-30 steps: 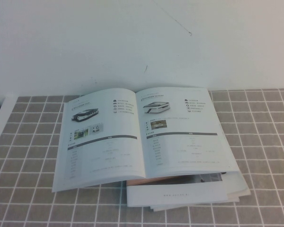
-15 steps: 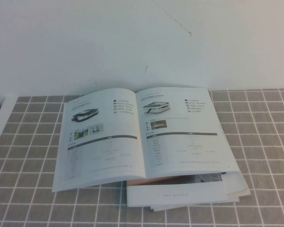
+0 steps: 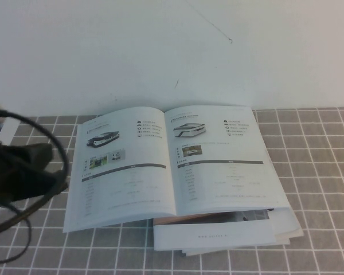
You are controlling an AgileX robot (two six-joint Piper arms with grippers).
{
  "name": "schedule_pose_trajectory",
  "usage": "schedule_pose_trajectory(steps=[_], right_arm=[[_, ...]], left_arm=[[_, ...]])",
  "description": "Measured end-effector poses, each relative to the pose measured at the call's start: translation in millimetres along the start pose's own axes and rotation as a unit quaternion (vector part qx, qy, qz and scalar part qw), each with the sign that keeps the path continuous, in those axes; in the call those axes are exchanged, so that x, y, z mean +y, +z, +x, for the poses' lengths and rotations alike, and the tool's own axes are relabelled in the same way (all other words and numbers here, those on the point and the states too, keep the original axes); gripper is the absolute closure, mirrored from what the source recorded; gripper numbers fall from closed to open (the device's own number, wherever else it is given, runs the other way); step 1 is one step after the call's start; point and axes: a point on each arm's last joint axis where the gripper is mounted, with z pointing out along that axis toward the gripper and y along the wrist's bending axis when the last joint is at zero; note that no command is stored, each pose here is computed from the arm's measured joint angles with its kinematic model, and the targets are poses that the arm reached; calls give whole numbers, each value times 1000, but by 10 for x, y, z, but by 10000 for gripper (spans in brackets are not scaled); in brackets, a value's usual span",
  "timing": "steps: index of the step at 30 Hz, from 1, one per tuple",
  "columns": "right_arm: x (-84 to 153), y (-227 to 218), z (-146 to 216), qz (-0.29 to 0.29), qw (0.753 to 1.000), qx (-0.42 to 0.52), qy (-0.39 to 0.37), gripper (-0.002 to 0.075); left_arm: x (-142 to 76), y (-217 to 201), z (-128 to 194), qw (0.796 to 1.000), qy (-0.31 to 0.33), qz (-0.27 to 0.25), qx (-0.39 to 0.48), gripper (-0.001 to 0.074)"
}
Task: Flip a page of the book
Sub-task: Open the closed book
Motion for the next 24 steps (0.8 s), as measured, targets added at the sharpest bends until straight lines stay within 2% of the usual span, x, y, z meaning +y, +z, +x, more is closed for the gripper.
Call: schedule_pose_trajectory(steps=[3, 8, 13, 21, 24], right_arm=[[-67, 275, -29, -27, 1000, -8, -12, 727], [-52, 641, -96, -22, 998, -18, -57, 727], [-16, 1009, -162, -45, 996, 10, -77, 727], [-167, 1554, -251, -78, 992, 59, -85, 725], [-213, 1692, -333, -81, 991, 57, -87, 680]], left_arm=[[-167, 238, -56, 999, 13, 30, 27, 738], [-358, 752, -133, 996, 23, 49, 72, 738], [-407, 1195, -157, 994, 17, 44, 102, 738], [-436, 1923, -149, 985, 19, 36, 166, 738], [-372, 2155, -62, 980, 18, 28, 198, 738]])
